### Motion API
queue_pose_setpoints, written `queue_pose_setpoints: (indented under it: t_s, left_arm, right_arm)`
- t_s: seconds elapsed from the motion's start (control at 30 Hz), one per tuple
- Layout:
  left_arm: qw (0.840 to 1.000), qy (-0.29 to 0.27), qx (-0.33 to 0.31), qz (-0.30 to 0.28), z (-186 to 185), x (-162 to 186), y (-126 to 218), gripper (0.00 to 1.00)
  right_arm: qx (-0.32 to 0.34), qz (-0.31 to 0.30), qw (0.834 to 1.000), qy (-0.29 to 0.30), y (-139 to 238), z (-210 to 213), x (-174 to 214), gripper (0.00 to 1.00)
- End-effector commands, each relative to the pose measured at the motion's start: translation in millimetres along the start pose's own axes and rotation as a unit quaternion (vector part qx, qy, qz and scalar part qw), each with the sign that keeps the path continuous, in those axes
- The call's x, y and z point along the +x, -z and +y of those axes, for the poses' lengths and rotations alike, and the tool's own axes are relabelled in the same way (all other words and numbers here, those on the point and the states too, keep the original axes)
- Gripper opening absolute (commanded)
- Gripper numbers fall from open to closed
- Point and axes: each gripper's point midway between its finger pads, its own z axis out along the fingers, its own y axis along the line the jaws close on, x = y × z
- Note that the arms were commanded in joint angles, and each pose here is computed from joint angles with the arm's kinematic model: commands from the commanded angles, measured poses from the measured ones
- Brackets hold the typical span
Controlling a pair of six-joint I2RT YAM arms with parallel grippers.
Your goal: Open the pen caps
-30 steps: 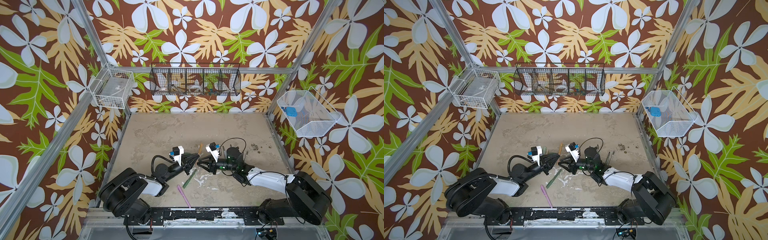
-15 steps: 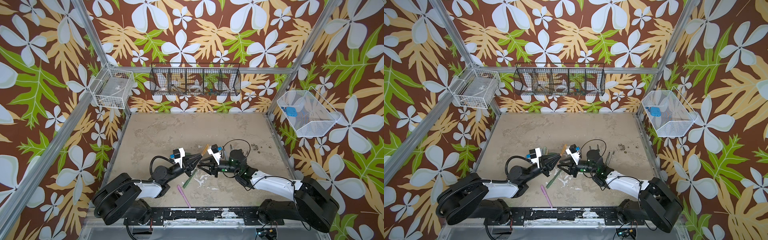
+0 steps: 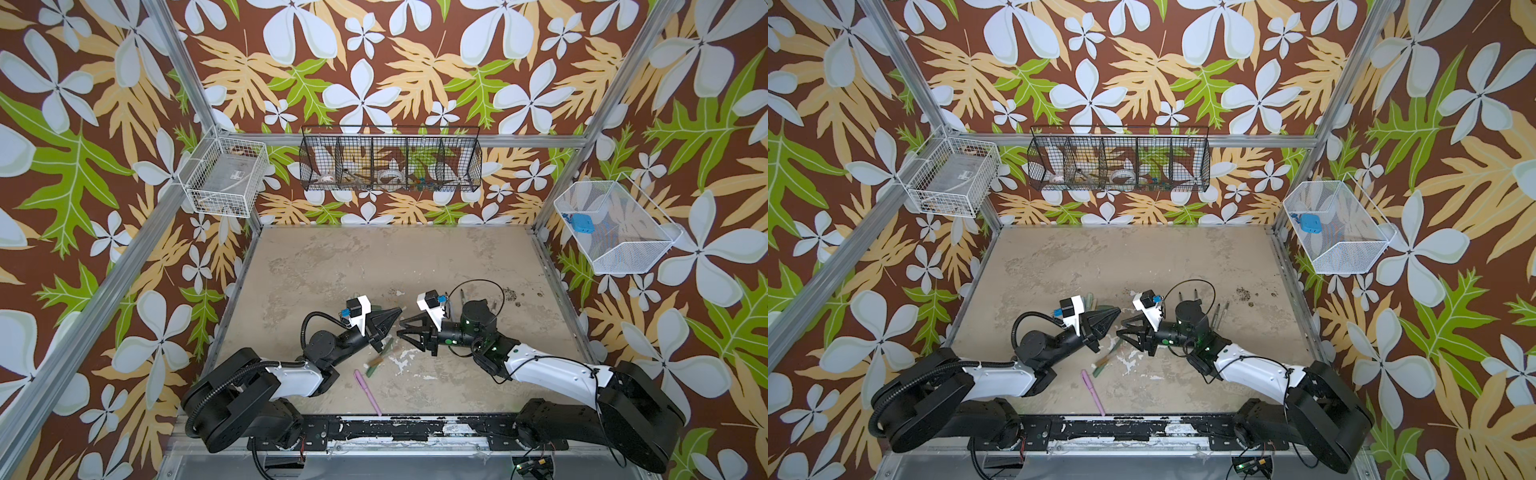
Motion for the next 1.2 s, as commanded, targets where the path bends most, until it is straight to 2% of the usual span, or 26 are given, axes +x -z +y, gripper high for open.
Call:
queue_pose_setpoints:
  t_s: [0.0,0.03,0.13,0.2,0.33,0.4,0.47,0.67,0.77,0.9,1.03,1.17]
  left_arm:
    - [1.0,-0.006,0.009,-0.022,-4.0,-11.8,-0.2,0.01]
    - [1.0,-0.005,-0.001,-0.022,-1.0,-12.2,-0.2,0.03]
    - [0.997,0.02,-0.072,-0.02,23.3,-12.4,0.7,0.23]
    - [0.992,0.027,-0.12,-0.011,39.8,-9.5,3.0,0.3]
    - [0.969,0.055,-0.241,0.008,79.3,-2.6,13.3,0.46]
    - [0.955,0.063,-0.288,0.042,94.5,6.6,14.2,0.48]
    - [0.949,0.058,-0.304,0.065,99.9,10.5,11.5,0.48]
    - [0.95,0.062,-0.299,0.063,99.8,7.8,11.8,0.48]
    - [0.941,0.077,-0.321,0.077,107.6,8.1,13.1,0.48]
    - [0.905,0.113,-0.39,0.129,122.6,19.7,25.0,0.48]
    - [0.869,0.13,-0.434,0.198,123.5,43.9,56.2,0.51]
    - [0.838,0.137,-0.474,0.234,119.5,49.2,92.8,0.56]
  right_arm:
    - [0.019,-0.005,1.0,0.007,0.1,-5.7,-2.8,0.38]
    - [0.035,-0.004,0.999,0.006,0.4,-11.3,-2.4,0.37]
    - [0.114,0.013,0.993,-0.004,2.9,-39.3,4.1,0.37]
    - [0.138,0.025,0.99,-0.003,3.5,-48.8,8.7,0.37]
    - [0.149,0.035,0.988,-0.005,2.2,-54.4,11.6,0.38]
    - [0.159,0.04,0.987,-0.004,2.5,-57.9,12.4,0.38]
    - [0.164,0.043,0.985,-0.001,3.2,-59.6,12.9,0.38]
    - [0.162,0.05,0.985,-0.003,1.6,-60.4,15.9,0.38]
    - [0.162,0.057,0.985,-0.004,-0.2,-61.9,18.2,0.38]
    - [0.184,0.074,0.98,-0.007,-0.6,-67.5,21.5,0.38]
    - [0.214,0.092,0.972,-0.01,-1.2,-70.5,20.4,0.38]
    - [0.229,0.11,0.967,-0.027,-0.5,-69.1,20.8,0.4]
